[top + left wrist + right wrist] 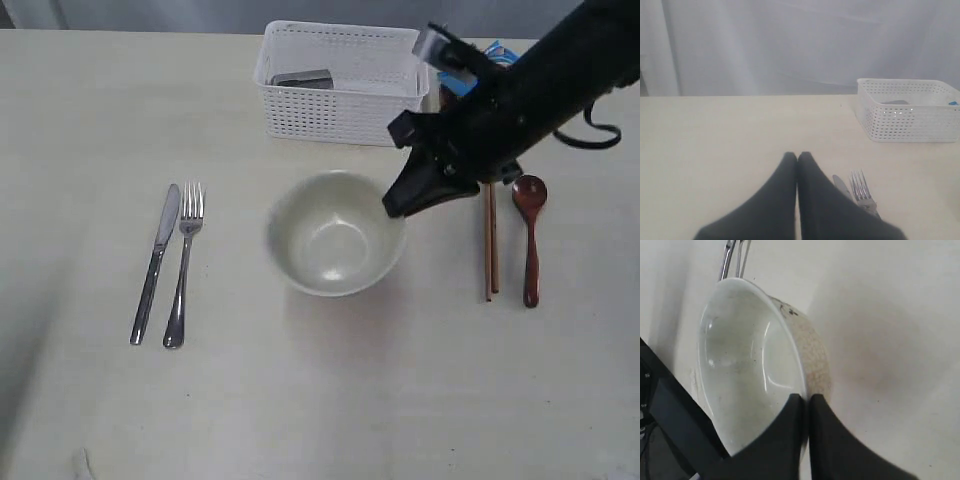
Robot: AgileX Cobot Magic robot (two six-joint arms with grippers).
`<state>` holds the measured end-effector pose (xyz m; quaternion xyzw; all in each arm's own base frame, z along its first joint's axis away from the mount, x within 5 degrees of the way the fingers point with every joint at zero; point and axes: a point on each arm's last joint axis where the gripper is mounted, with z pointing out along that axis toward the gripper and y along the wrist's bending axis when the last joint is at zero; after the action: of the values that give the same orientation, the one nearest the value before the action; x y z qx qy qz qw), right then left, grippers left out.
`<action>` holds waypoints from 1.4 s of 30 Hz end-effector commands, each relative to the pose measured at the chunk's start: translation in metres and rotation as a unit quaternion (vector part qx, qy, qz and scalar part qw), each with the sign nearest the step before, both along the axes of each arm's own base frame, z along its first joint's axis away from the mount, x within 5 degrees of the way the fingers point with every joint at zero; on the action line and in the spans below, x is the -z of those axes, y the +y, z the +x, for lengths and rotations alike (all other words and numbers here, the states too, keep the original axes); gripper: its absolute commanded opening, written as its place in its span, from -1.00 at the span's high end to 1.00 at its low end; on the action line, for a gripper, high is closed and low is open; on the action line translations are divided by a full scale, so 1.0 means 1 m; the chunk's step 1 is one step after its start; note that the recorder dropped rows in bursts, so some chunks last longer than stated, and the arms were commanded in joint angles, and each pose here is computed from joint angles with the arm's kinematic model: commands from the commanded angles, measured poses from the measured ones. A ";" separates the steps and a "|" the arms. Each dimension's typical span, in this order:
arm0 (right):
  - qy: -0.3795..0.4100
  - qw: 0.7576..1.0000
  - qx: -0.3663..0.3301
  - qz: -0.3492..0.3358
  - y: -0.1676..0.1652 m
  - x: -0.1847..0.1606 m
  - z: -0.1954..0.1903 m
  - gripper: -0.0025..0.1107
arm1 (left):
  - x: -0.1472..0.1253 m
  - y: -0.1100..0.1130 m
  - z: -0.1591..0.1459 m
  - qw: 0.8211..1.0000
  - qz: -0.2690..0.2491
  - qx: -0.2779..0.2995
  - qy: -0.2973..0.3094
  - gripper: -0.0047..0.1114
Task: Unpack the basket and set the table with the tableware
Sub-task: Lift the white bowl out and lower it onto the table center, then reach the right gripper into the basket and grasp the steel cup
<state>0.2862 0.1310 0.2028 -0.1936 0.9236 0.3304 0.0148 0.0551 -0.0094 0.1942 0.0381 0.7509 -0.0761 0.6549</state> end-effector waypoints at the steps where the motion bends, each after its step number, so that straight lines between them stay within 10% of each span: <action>1: -0.007 1.000 0.006 0.023 0.007 0.005 -0.009 0.96 | 0.000 0.000 0.000 1.000 0.000 0.000 -0.004 0.92; 30: 0.009 0.996 0.010 -0.089 0.033 0.053 -0.010 0.96 | 0.000 0.000 0.000 1.000 0.000 0.000 -0.004 0.92; 42: -0.003 0.997 -0.001 -0.073 0.033 0.032 -0.006 -0.10 | 0.000 0.000 0.000 1.000 0.000 0.000 -0.004 0.92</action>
<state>0.2743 0.1650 0.1544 -0.1875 0.9478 0.2570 -0.0215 0.0551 -0.0094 0.1942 0.0381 0.7509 -0.0761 0.6549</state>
